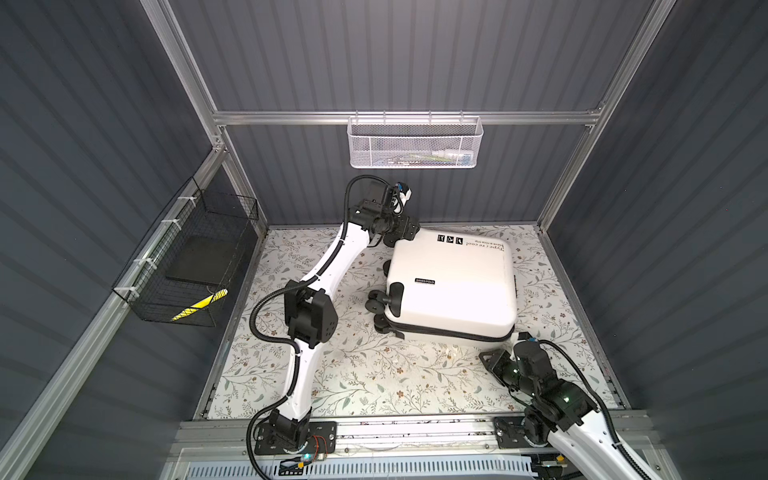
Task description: Pack the luggage
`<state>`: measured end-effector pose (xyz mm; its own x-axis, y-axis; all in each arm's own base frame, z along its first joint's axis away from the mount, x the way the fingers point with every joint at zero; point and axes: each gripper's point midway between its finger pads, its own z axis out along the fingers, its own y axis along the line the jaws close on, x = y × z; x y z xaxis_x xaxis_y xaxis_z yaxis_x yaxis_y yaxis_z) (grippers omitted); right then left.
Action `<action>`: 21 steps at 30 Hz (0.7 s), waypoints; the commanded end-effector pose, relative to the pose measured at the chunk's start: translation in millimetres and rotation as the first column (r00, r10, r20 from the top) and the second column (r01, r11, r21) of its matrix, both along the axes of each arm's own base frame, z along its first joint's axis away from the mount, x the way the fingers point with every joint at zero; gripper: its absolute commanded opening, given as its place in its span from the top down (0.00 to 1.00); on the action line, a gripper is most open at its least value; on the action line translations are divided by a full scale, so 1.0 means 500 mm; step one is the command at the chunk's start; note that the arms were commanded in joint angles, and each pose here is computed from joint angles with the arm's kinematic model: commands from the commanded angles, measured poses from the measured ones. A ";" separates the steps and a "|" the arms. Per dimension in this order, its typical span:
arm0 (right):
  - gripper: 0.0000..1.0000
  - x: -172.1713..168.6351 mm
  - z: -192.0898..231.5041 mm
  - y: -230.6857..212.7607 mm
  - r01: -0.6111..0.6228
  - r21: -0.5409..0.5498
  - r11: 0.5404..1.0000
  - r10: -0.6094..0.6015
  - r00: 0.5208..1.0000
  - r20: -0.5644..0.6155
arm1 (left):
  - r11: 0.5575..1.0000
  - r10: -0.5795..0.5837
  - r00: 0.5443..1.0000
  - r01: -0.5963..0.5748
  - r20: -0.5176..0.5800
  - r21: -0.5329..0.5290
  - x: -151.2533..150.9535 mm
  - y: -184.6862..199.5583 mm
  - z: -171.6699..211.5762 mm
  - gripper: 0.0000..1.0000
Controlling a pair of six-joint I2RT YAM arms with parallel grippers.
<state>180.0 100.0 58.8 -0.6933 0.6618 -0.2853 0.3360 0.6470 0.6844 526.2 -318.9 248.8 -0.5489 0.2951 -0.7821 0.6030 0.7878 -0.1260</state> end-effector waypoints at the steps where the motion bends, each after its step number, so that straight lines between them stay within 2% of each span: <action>1: 0.68 0.023 0.008 -0.011 0.043 -0.012 0.999 -0.043 0.998 0.041 | 0.998 -0.023 1.000 0.024 0.011 -0.058 0.006 -0.012 0.025 0.00; 7: 0.68 0.037 0.011 -0.019 0.050 -0.018 0.999 -0.049 0.998 0.034 | 0.986 -0.088 0.996 0.086 -0.003 -0.146 0.009 -0.050 0.017 0.00; 14: 0.68 0.073 0.028 -0.031 0.064 0.010 0.998 -0.064 0.996 0.055 | 0.947 -0.222 0.972 0.197 -0.076 -0.253 -0.026 -0.094 -0.003 0.00; 21: 0.69 0.129 0.071 -0.046 0.046 -0.009 0.999 -0.045 0.996 0.074 | 0.934 -0.278 0.953 0.238 -0.121 -0.266 -0.061 -0.096 -0.019 0.00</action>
<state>208.1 74.5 48.4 -0.6664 0.7106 -0.2257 0.4522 0.6259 0.6354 514.6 -361.2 240.2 -0.5744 0.2342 -0.7843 0.7192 0.6020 -0.3470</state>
